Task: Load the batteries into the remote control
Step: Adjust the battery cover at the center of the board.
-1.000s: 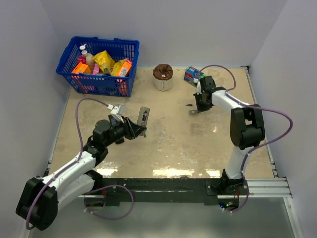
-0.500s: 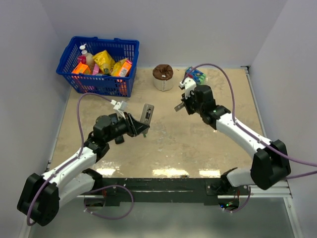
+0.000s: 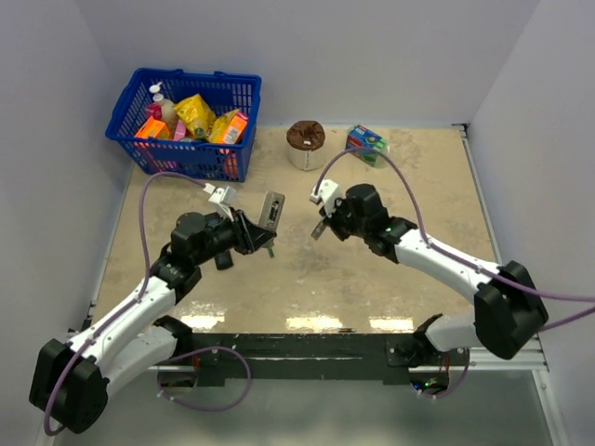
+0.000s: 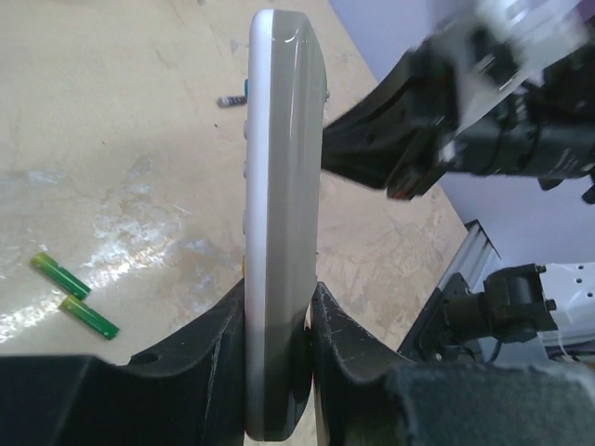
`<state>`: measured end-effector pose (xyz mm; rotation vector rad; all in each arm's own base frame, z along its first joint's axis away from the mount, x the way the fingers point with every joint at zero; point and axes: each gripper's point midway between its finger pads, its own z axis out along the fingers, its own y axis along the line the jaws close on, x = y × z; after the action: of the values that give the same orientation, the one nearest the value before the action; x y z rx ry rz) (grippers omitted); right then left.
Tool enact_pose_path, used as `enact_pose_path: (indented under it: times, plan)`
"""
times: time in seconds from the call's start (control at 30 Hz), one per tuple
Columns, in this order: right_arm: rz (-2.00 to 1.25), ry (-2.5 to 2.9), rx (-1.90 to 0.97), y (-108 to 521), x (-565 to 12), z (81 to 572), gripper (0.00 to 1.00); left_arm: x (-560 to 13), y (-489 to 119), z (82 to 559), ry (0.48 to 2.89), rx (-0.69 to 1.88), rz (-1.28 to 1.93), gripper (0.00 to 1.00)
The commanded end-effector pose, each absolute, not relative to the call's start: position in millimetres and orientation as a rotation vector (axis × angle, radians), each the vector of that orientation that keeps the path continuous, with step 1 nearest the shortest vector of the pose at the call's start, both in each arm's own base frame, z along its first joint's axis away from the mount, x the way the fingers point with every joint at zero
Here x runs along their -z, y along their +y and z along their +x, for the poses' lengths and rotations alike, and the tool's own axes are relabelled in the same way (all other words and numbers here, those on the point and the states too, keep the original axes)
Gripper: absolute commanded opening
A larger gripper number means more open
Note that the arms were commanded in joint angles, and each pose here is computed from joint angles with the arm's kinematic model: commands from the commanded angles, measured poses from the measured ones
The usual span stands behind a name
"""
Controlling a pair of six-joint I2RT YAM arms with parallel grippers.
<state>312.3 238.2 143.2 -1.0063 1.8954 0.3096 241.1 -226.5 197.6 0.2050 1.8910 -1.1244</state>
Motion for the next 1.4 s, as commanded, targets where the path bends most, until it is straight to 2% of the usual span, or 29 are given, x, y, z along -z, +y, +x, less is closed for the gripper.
enact_pose_path:
  times: [0.0,0.17,0.23,0.37,0.43,0.47,0.53,0.57,0.63,0.77,0.97,1.23,1.37]
  plan:
    - [-1.310,1.923,-0.210,242.2,-111.4,295.4,0.00,-227.6,-206.5,250.7,1.790,0.975,0.188,0.00]
    - [-1.580,1.848,-0.151,252.1,-87.1,293.7,0.01,-246.0,-176.5,247.3,1.678,0.850,0.111,0.00]
    - [-1.646,1.859,-0.128,250.4,-75.1,293.9,0.04,-252.9,-168.4,244.4,1.646,0.819,0.101,0.00]
    - [-1.735,1.866,-0.047,249.4,-67.3,301.0,0.23,-250.9,-158.1,243.5,1.648,0.769,0.075,0.00]
    - [-1.754,1.881,-0.040,248.4,-66.3,300.3,0.28,-249.9,-156.7,242.7,1.648,0.764,0.072,0.00]
    - [-1.728,1.892,-0.026,249.2,-71.1,305.3,0.37,-250.3,-155.5,243.2,1.647,0.758,0.066,0.00]
    - [-1.717,1.912,-0.031,249.8,-75.6,303.3,0.43,-249.7,-153.8,243.3,1.647,0.752,0.058,0.00]
    - [-1.641,1.948,-0.044,254.1,-86.4,307.2,0.47,-247.8,-151.4,244.6,1.653,0.738,0.045,0.00]
    - [-1.541,2.042,-0.063,254.2,-98.5,306.1,0.49,-248.9,-148.5,245.9,1.655,0.723,0.030,0.00]
    - [-1.017,2.295,-0.160,263.5,-137.8,309.2,0.59,-238.2,-145.5,246.5,1.703,0.697,0.016,0.00]
    - [-0.443,2.600,-0.121,253.2,-117.2,298.2,0.56,-227.3,-146.2,247.1,1.729,0.701,0.000,0.00]
    - [-0.117,2.718,-0.111,237.5,-76.8,292.6,0.53,-223.3,-146.4,245.2,1.742,0.701,0.006,0.00]
    - [-0.018,2.663,-0.246,219.9,-89.3,295.2,0.52,-221.7,-145.4,244.9,1.736,0.692,0.013,0.00]
